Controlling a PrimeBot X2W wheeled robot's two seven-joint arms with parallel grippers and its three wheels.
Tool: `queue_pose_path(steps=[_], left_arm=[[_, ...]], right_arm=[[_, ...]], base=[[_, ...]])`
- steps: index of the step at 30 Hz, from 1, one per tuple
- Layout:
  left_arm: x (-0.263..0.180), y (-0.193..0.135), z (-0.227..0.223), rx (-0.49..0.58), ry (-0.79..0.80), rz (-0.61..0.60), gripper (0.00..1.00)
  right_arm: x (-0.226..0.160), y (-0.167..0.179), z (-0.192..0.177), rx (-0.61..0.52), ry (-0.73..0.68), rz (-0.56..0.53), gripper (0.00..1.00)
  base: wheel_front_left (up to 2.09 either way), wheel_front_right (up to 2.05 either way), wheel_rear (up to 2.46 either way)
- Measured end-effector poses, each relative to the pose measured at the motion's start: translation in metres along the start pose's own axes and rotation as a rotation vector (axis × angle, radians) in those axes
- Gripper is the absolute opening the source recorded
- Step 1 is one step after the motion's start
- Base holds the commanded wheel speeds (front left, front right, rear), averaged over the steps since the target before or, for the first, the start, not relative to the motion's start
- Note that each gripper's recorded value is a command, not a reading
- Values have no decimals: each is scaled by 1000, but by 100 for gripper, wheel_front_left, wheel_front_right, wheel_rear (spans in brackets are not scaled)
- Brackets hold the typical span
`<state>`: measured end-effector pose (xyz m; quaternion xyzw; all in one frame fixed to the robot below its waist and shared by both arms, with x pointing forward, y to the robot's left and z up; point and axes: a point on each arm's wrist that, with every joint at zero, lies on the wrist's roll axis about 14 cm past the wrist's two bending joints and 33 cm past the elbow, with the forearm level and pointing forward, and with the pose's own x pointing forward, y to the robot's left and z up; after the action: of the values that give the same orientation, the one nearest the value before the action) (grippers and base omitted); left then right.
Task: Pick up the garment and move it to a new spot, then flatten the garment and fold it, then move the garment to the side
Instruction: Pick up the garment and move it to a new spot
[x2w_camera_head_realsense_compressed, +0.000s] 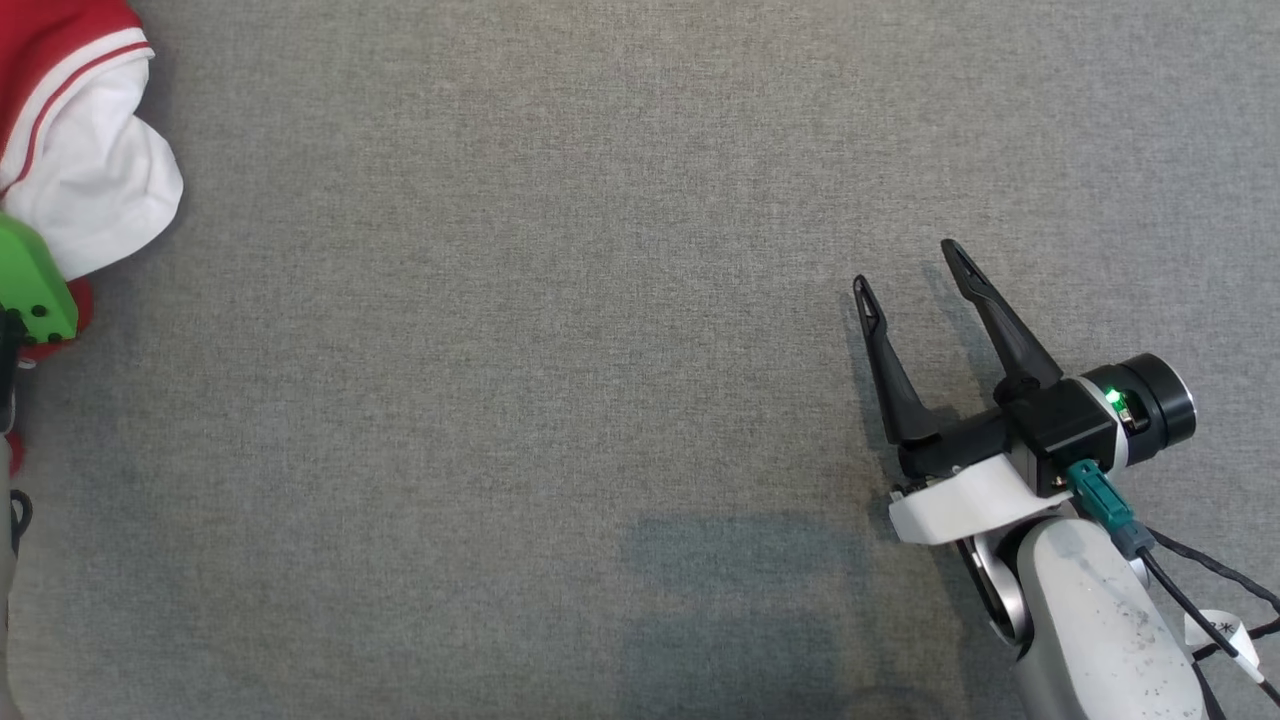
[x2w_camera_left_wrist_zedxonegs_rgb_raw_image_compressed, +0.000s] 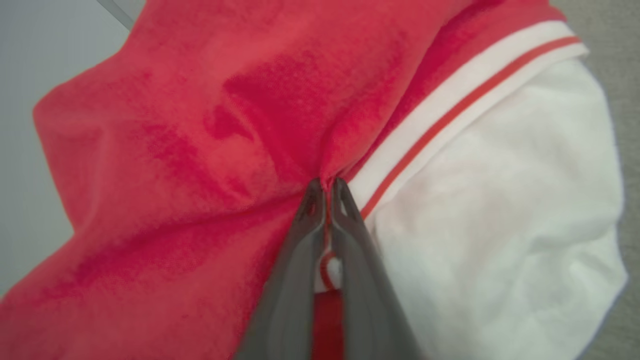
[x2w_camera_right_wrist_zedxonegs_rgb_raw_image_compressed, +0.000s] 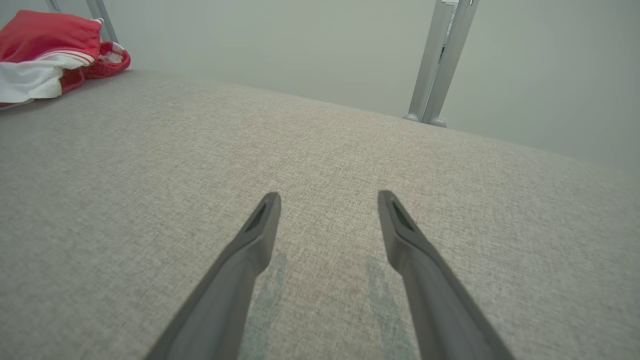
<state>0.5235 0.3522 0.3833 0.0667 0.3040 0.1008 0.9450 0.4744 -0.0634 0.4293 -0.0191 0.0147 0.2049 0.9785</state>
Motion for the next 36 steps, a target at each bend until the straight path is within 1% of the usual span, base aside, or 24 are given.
queue_pose_path(steps=[4, 8, 16, 20, 25, 30, 36], left_arm=[[-1, 3, 10, 18, -17, 0, 0], [-5, 10, 31, 40, -51, 5, 0], [-25, 27, 89, 95, -157, 23, 0], [-41, 29, 121, 135, -223, 21, 0], [-67, 14, 161, 204, -312, -18, 0], [-104, -7, 206, 258, -433, -75, 0], [-152, -47, 252, 305, -585, -177, 0]], right_arm=[[-1, 0, 1, -1, 1, -1, 100], [-2, 1, 5, 4, -6, 0, 100], [-6, 7, 18, 26, -30, 8, 100], [-9, 8, 29, 33, -50, 7, 100], [-17, 8, 45, 49, -80, -3, 100], [-29, 5, 67, 49, -127, -24, 100], [-50, -6, 86, 43, -165, -72, 100]], base=[[0, 0, 0], [0, 0, 0], [0, 0, 0], [0, 0, 0], [0, 0, 0], [0, 0, 0], [0, 0, 0]])
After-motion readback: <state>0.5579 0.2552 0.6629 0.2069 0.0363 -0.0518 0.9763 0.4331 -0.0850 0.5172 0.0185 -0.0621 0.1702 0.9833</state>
